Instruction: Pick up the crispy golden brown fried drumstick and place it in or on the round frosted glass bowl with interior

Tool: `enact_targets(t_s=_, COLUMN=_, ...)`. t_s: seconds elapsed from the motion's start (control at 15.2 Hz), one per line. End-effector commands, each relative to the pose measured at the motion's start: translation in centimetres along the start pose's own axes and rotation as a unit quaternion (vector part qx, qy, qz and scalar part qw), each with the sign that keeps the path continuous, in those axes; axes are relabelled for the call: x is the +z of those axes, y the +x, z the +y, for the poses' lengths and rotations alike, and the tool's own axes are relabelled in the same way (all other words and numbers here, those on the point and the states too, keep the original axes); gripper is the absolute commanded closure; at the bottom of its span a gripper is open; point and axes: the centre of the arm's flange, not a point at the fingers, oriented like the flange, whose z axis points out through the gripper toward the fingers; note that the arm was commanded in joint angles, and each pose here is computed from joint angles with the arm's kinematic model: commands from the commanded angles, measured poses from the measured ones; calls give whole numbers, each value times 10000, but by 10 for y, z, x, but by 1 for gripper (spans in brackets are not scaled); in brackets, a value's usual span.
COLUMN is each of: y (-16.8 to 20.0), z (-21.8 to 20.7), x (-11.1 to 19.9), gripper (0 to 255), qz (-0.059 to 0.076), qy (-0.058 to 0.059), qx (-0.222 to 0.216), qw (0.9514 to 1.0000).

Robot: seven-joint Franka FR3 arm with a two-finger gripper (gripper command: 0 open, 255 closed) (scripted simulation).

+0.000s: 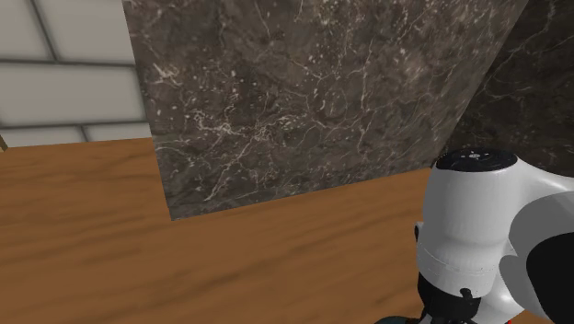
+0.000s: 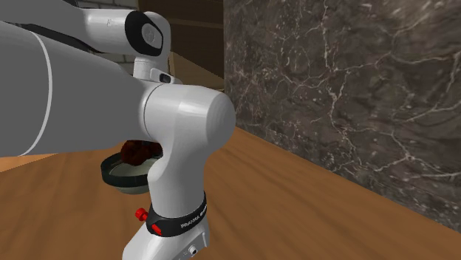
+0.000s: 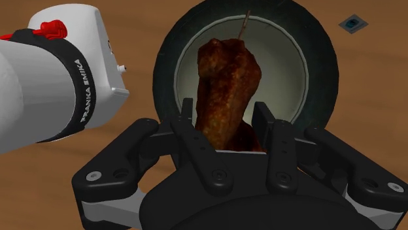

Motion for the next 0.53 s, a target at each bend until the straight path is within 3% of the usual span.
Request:
enact_targets(t_s=0.0, y=0, z=0, x=0, gripper=255, qz=1, qy=1, qx=-1, qw=10000)
enact_targets(t_s=0.2, y=0, z=0, x=0, gripper=255, qz=1, qy=1, qx=-1, qw=10000)
enact_targets(t_s=0.26, y=0, z=0, x=0, gripper=0, qz=1, qy=2, qx=-1, qw=10000)
enact_targets(t_s=0.46, y=0, z=0, x=0, gripper=0, qz=1, qy=2, qx=-1, qw=10000)
